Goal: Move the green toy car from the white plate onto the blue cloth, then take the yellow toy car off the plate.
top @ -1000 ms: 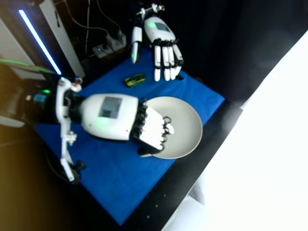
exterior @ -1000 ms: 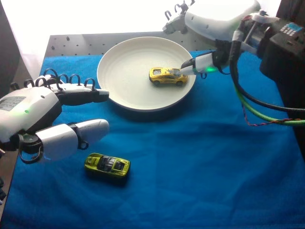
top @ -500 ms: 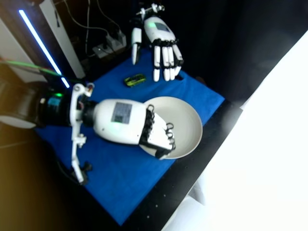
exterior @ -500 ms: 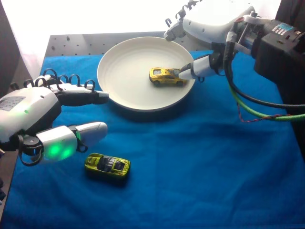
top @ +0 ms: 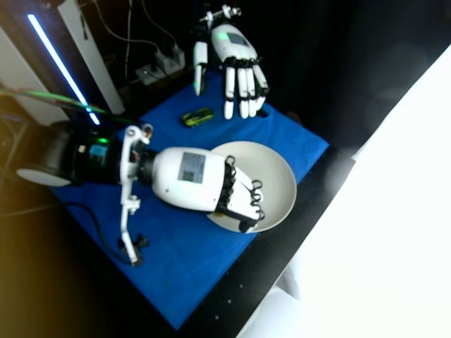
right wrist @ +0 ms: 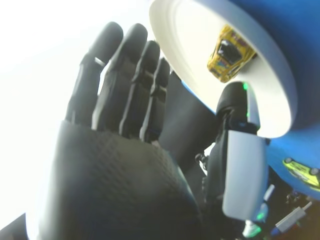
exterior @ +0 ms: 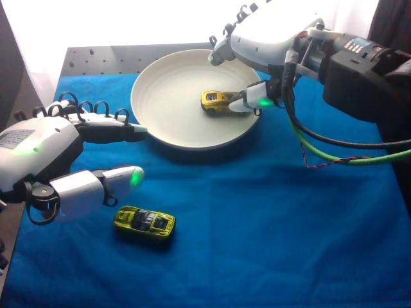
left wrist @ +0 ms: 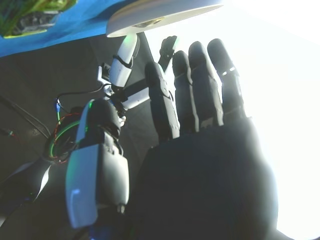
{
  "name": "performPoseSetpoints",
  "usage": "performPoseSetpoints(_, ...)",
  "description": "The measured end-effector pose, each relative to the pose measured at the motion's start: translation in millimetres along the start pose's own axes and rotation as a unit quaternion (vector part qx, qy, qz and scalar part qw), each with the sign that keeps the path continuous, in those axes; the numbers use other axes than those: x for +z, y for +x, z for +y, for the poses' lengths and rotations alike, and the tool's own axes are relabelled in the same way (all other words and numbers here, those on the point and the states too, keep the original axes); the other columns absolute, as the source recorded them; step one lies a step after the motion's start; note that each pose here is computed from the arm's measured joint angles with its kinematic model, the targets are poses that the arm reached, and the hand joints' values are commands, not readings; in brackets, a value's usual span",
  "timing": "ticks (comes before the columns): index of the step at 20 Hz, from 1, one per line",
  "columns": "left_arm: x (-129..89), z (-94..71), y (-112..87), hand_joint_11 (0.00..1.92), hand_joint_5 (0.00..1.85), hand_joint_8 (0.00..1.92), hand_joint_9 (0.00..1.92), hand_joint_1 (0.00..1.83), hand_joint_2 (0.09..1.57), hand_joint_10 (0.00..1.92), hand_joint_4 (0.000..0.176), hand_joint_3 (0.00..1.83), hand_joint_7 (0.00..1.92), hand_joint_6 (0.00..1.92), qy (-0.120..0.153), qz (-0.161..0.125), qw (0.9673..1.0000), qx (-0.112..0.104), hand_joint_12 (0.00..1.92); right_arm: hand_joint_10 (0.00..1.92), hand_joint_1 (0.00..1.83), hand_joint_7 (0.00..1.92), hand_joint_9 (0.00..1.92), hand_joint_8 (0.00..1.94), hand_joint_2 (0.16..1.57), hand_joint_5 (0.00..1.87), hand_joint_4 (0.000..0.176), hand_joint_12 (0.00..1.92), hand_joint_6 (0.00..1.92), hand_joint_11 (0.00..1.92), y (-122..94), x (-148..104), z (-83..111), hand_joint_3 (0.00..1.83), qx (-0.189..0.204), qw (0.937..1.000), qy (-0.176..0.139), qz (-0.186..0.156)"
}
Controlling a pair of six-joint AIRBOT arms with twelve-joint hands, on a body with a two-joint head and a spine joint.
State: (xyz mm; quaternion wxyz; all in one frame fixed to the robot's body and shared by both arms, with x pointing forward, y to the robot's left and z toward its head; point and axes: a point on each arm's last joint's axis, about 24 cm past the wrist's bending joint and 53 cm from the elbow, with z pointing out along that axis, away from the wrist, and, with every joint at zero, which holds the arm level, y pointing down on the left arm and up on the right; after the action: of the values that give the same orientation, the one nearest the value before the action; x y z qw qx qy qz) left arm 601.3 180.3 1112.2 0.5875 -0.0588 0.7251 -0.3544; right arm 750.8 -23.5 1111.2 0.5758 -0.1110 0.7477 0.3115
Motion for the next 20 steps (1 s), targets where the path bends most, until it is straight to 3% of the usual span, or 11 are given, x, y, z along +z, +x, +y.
performPoseSetpoints(2,0.0,-0.1,-0.3,0.0,0.6,0.0,0.43,0.37,1.26,0.01,0.097,0.0,0.47,0.01,0.0,-0.001,1.0,0.0,1.13,0.2,0.93,0.78,0.74,0.0,1.01,0.67,0.0,1.38,0.0,0.33,2.8,3.3,-0.8,0.0,0.0,1.0,0.002,0.003)
performPoseSetpoints(8,0.0,-0.5,-1.5,0.0,0.6,0.01,0.44,0.33,1.24,0.02,0.117,0.0,0.47,0.01,0.001,-0.003,1.0,0.0,1.23,0.14,0.91,0.76,0.73,0.0,1.02,0.66,0.0,1.32,0.0,0.3,13.0,10.3,-1.0,0.0,0.001,0.9998,0.006,0.017)
performPoseSetpoints(9,0.0,-0.5,-1.6,0.0,0.6,0.0,0.44,0.35,1.24,0.01,0.105,0.0,0.47,0.01,0.001,-0.003,1.0,0.0,1.22,0.13,0.92,0.73,0.7,0.0,1.03,0.63,0.0,1.31,0.0,0.25,14.0,11.4,-1.1,0.0,0.001,0.9998,0.007,0.018)
performPoseSetpoints(10,0.0,-0.5,-1.6,0.0,0.6,0.0,0.44,0.35,1.24,0.01,0.113,0.0,0.46,0.0,0.001,-0.003,1.0,0.0,1.22,0.13,0.91,0.73,0.71,0.0,1.03,0.62,0.0,1.32,0.0,0.27,14.3,12.2,-1.7,0.0,0.0,0.9998,0.008,0.018)
performPoseSetpoints(12,0.0,-0.9,-2.5,0.0,0.6,0.0,0.44,0.36,1.24,0.01,0.102,0.0,0.47,0.0,0.002,-0.005,1.0,0.0,1.24,0.11,0.91,0.71,0.69,0.0,1.03,0.61,0.0,1.34,0.0,0.24,17.1,13.4,-0.8,0.0,0.001,0.9997,0.007,0.022)
performPoseSetpoints(13,0.0,-1.1,-3.1,0.0,0.6,0.0,0.44,0.34,1.24,0.02,0.111,0.0,0.46,0.0,0.002,-0.006,1.0,0.0,1.25,0.11,0.9,0.72,0.72,0.01,1.04,0.62,0.0,1.34,0.01,0.25,18.2,14.0,0.0,0.0,0.001,0.9997,0.007,0.023)
performPoseSetpoints(14,0.0,-1.2,-3.1,0.0,0.6,0.0,0.44,0.37,1.24,0.01,0.101,0.0,0.46,0.0,0.002,-0.007,1.0,0.0,1.22,0.11,0.89,0.74,0.75,0.01,1.03,0.63,0.0,1.32,0.01,0.29,19.0,15.1,-0.5,0.0,0.002,0.9997,0.008,0.024)
performPoseSetpoints(17,0.0,-1.0,-3.1,0.0,0.59,0.0,0.42,0.35,1.24,0.01,0.092,0.0,0.46,0.0,0.002,-0.007,1.0,0.0,1.23,0.09,0.88,0.74,0.75,0.0,1.02,0.65,0.0,1.28,0.0,0.3,21.5,15.6,-2.3,0.0,0.005,0.9996,0.011,0.026)
performPoseSetpoints(18,0.0,-1.2,-3.1,0.0,0.59,0.0,0.41,0.34,1.25,0.0,0.088,0.0,0.46,0.0,0.003,-0.007,1.0,0.0,1.24,0.09,0.88,0.75,0.77,0.01,1.03,0.65,0.0,1.36,0.0,0.29,23.5,15.5,-2.8,0.0,0.005,0.9995,0.012,0.03)
performPoseSetpoints(20,0.0,-1.2,-3.1,0.0,0.6,0.0,0.42,0.37,1.25,0.01,0.1,0.0,0.46,0.01,0.002,-0.007,1.0,0.0,1.23,0.11,0.89,0.8,0.81,0.02,1.03,0.66,0.0,1.44,0.01,0.31,25.5,15.2,-3.4,0.0,0.006,0.9993,0.013,0.033)
